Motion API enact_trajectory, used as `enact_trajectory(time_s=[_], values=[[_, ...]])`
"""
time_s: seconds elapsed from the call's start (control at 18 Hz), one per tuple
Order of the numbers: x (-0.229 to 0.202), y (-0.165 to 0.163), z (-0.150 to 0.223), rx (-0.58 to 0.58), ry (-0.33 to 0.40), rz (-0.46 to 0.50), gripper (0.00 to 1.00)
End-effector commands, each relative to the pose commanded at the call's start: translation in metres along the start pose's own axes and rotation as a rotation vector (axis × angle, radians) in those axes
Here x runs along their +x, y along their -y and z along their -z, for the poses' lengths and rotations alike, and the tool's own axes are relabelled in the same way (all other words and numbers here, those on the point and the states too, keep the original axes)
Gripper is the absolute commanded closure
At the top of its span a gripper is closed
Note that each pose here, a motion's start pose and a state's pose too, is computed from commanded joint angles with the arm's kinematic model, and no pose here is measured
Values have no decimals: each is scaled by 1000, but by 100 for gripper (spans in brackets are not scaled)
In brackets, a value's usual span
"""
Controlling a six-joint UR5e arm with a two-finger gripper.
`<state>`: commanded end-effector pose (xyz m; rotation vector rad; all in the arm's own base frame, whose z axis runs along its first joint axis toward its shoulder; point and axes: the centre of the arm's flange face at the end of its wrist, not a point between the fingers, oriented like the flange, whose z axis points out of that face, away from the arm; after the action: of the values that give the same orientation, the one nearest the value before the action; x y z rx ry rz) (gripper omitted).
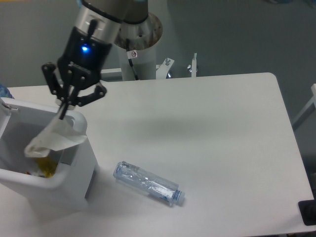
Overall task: Place the trash in the trash can
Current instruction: 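Open the gripper to drop the bag into the bin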
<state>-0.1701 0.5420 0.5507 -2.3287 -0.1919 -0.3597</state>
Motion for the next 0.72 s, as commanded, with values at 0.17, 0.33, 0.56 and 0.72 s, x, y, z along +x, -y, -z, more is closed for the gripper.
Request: enact_trajectory(time_s=[0.17, 0.33, 0.56, 0.72], values=[[4, -1, -4, -3, -7, -12, 32], [5, 1, -5, 9, -3, -27, 1], [5, 5, -1, 20, 3, -34, 0], [3, 9, 1, 28, 9, -37, 0]])
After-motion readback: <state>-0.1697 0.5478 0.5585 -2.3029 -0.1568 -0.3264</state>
